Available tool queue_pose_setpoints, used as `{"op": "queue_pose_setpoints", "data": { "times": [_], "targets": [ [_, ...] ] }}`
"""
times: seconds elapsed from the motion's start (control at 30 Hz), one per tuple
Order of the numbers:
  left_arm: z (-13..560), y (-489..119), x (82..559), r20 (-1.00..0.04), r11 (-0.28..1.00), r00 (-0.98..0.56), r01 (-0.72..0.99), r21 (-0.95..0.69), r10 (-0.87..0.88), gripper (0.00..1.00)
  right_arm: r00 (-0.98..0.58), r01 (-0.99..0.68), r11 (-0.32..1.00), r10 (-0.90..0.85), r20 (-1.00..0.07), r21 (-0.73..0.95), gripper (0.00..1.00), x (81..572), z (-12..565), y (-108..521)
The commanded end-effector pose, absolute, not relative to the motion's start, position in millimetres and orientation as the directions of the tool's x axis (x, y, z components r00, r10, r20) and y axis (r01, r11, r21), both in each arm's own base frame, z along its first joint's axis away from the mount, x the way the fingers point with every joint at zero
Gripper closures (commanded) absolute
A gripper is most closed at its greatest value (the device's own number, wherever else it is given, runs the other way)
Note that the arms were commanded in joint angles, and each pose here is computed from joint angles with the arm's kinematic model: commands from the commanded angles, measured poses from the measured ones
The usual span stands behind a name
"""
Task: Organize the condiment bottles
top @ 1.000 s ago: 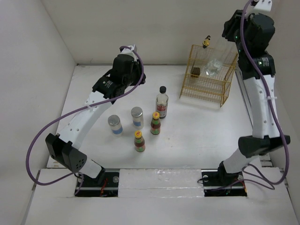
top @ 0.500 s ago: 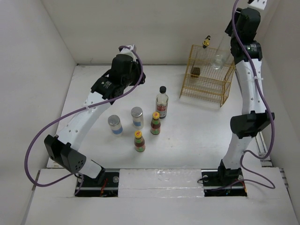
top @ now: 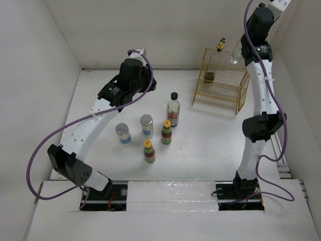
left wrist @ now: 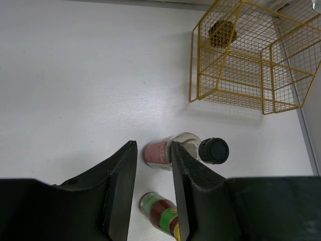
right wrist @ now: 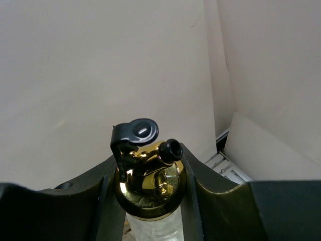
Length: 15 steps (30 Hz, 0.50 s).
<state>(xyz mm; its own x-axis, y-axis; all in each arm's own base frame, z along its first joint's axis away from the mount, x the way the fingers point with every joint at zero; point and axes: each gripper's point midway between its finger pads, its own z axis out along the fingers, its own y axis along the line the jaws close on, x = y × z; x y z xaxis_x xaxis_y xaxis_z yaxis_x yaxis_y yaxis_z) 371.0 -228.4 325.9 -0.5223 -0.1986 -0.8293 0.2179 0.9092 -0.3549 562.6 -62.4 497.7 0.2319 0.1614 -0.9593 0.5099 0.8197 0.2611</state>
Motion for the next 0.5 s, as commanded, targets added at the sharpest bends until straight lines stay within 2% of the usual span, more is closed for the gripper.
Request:
{"op": "queue_pose_setpoints", "data": {
  "times": [0.0,0.17,0.47],
  "targets": [
    [336.7,-227.3,367.7,-0.837,0.900,-0.502,0.229,-0.371,-0.218,0.70,0.514,0.435,0.780,0.196,-0.835,0.451,1.00,541.8,573.1,-65.6],
    [334.6,-224.9,367.6,-0.839,0.907,-0.503,0.224,-0.358,-0.207,0.70,0.515,0.431,0.776,0.207,-0.832,0.460,1.00,547.8,568.7,-61.2],
    [333.2,-221.5,373.5,-0.845,0.920,-0.495,0.202,-0.335,-0.199,0.70,0.451,0.459,0.774,0.220,-0.865,0.437,1.00,575.9,525.7,-50.1]
  ]
}}
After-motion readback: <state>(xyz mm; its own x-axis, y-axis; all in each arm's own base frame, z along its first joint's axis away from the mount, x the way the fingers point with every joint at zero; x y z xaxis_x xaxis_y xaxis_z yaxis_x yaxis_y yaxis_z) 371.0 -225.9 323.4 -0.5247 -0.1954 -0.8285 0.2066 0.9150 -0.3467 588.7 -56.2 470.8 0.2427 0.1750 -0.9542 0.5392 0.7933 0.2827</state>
